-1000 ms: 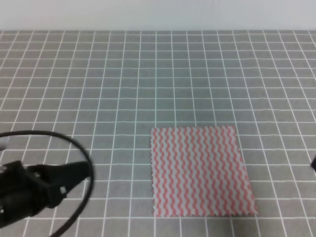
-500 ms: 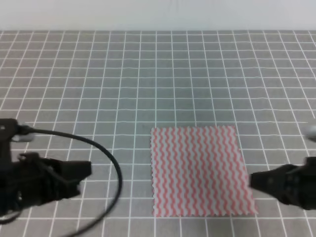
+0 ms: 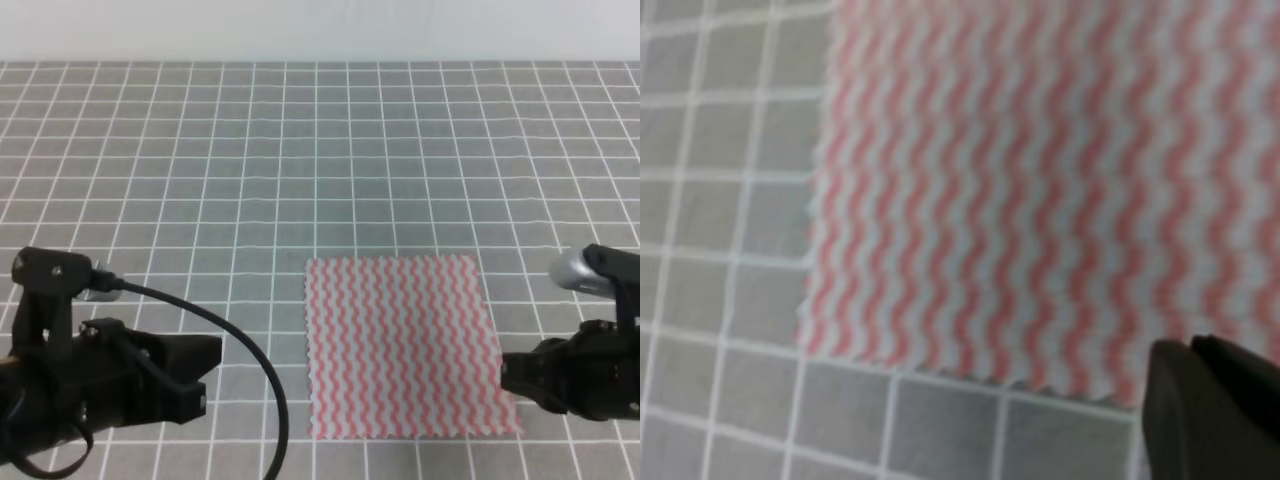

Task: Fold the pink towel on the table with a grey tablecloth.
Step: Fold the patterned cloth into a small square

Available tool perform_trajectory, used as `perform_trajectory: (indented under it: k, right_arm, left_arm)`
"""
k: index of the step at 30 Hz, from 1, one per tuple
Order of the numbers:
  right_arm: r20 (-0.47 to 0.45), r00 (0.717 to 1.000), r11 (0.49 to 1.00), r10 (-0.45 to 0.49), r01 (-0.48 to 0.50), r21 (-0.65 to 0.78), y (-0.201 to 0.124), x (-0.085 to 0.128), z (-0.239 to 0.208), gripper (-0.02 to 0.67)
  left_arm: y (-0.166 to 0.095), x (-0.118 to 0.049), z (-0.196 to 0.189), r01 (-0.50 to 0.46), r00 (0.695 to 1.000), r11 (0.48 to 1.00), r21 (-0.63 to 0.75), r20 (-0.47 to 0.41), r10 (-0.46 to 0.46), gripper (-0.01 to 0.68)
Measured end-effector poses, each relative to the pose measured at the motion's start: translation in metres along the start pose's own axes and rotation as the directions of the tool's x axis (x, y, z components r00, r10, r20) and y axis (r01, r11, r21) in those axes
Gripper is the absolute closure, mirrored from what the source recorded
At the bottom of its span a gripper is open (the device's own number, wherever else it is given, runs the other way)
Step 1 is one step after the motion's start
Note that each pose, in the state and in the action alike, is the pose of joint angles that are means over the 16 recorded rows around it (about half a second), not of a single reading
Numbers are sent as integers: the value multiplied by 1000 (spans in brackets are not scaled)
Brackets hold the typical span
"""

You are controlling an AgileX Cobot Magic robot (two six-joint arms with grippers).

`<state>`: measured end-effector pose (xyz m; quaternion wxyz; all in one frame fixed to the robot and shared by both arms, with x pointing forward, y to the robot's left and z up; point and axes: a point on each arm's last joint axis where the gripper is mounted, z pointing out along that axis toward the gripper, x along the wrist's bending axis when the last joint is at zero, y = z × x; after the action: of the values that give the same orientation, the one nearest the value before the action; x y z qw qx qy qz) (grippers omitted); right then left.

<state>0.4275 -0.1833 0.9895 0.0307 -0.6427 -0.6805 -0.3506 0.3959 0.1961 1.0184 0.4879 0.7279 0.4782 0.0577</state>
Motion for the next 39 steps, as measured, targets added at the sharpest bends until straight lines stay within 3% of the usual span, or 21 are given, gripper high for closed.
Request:
perform_trajectory:
  k: [5, 20, 39]
  right_arm:
    - [58, 997, 998, 55, -57, 37, 2, -15, 7, 624]
    - [141, 981, 974, 133, -156, 167, -3, -37, 39, 406]
    - [176, 973, 969, 147, -177, 170, -3, -45, 52, 397]
  left_arm:
    - [0, 1, 0, -7, 1000, 1000, -5, -13, 7, 673]
    - [0, -1, -1, -16, 1000, 1000, 3, 5, 16, 673]
    - [-1, -1, 0, -16, 1000, 1000, 9, 13, 16, 673]
